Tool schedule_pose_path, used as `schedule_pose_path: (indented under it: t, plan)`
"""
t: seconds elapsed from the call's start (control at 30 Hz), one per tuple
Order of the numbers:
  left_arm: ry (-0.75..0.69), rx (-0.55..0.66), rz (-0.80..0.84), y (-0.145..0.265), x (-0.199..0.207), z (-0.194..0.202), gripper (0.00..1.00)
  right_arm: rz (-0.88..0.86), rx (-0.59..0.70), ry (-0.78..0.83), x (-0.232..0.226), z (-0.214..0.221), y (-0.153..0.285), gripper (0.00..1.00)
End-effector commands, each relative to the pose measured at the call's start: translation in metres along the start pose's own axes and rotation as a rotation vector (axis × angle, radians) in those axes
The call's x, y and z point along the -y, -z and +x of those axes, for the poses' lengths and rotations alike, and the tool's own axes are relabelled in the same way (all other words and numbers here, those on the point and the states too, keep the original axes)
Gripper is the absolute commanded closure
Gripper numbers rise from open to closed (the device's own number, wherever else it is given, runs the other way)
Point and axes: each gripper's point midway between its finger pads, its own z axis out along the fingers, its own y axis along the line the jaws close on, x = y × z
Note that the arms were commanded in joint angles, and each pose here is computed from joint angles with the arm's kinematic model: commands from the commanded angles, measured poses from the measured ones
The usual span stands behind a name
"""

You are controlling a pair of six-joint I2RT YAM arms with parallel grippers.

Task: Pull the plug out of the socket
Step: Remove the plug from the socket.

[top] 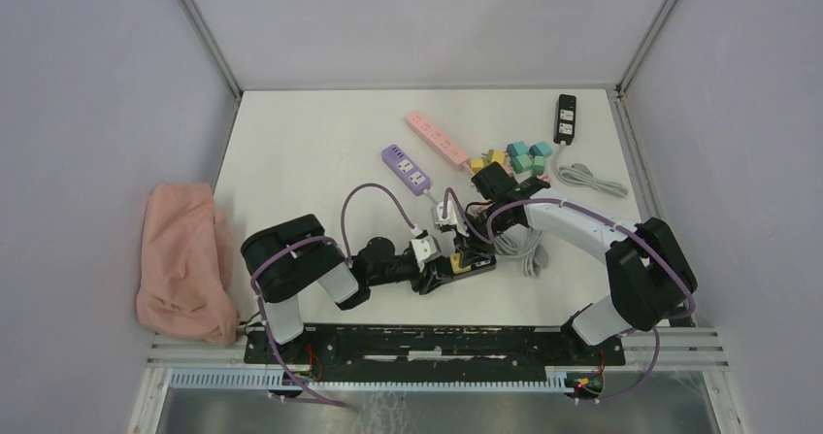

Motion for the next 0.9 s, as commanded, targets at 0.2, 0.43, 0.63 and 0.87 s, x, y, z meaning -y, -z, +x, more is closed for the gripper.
schedule_pose_path:
  t: [0.2, 0.43, 0.63, 0.87]
  plan:
    - [-0.012, 0.048, -0.013, -0.005, -0.003, -0.012, 0.97, 0.101, 0.044, 0.037, 0.030, 0.008, 0.035, 1.00]
    - [-0.009, 0.045, -0.021, -0.005, -0.004, -0.012, 0.97, -0.068, 0.055, 0.144, -0.009, 0.003, 0.018, 1.00]
    - [-0.007, 0.039, -0.020, -0.006, -0.004, -0.011, 0.97, -0.018, 0.161, 0.026, 0.003, -0.041, 0.004, 1.00]
    - [-0.005, 0.028, -0.012, -0.008, -0.004, -0.008, 0.97, 0.133, 0.176, -0.109, 0.042, -0.039, 0.019, 1.00]
